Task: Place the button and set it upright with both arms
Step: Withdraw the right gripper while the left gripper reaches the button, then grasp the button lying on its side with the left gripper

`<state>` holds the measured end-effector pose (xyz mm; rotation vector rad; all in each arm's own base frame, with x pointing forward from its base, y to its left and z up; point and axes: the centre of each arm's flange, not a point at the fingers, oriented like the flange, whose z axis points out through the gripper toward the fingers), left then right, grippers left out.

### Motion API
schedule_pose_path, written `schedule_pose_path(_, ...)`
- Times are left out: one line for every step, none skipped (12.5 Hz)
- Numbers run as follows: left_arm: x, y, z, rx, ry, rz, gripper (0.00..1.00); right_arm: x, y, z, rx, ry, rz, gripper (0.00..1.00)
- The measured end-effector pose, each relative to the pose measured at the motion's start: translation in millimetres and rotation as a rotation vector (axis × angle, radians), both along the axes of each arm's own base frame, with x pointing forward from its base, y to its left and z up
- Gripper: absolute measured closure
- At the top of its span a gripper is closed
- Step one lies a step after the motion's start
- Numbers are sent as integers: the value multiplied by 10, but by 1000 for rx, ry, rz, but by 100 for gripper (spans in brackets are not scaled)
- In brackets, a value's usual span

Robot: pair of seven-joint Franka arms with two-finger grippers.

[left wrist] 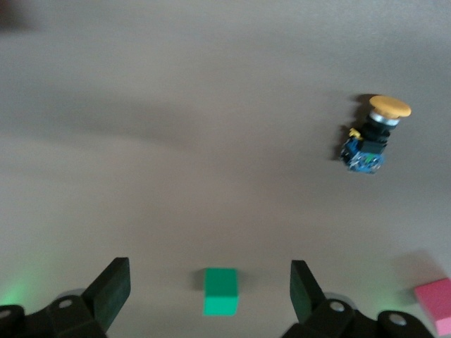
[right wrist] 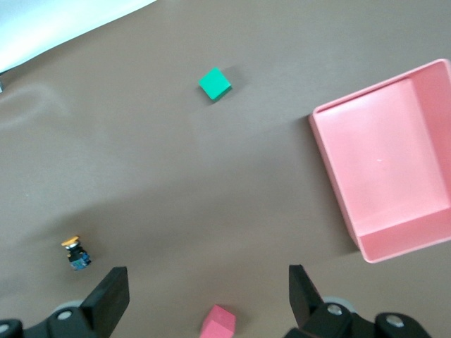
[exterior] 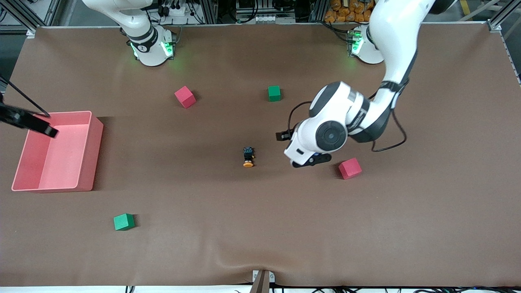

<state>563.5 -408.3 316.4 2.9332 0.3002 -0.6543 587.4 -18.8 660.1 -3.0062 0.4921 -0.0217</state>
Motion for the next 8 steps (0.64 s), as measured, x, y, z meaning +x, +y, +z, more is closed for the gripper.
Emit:
schedule_pose_path(10, -82, -186, -28, 9, 22, 0, -148, -38, 27, -8, -11, -2, 0)
schedule_pose_path(25, -142, -346, -50, 17, 43, 0, -286, -75, 3, -19, -11, -5, 0)
schedule_pose_path(39, -193, -489, -68, 34, 61, 0, -412, -105, -55, -31, -1, -5, 0)
schedule_pose_path(42, -263, -615, -89, 51, 78, 0, -509, -117, -121, -37, 10, -3, 0)
schedule_pose_path(35, -342, -727, -111, 60, 95, 0, -557, -101, -150, -47, 13, 5, 0)
schedule_pose_path(21, -414, -813, -129, 65, 108, 0, -567, -58, -119, -62, 6, 15, 0)
schedule_pose_path(12, -474, -868, -144, 69, 119, 0, -565, -7, -86, -71, 1, 25, 0)
schedule_pose_path(18, -527, -893, -163, 74, 131, 0, -555, 21, -42, -74, -6, 30, 0)
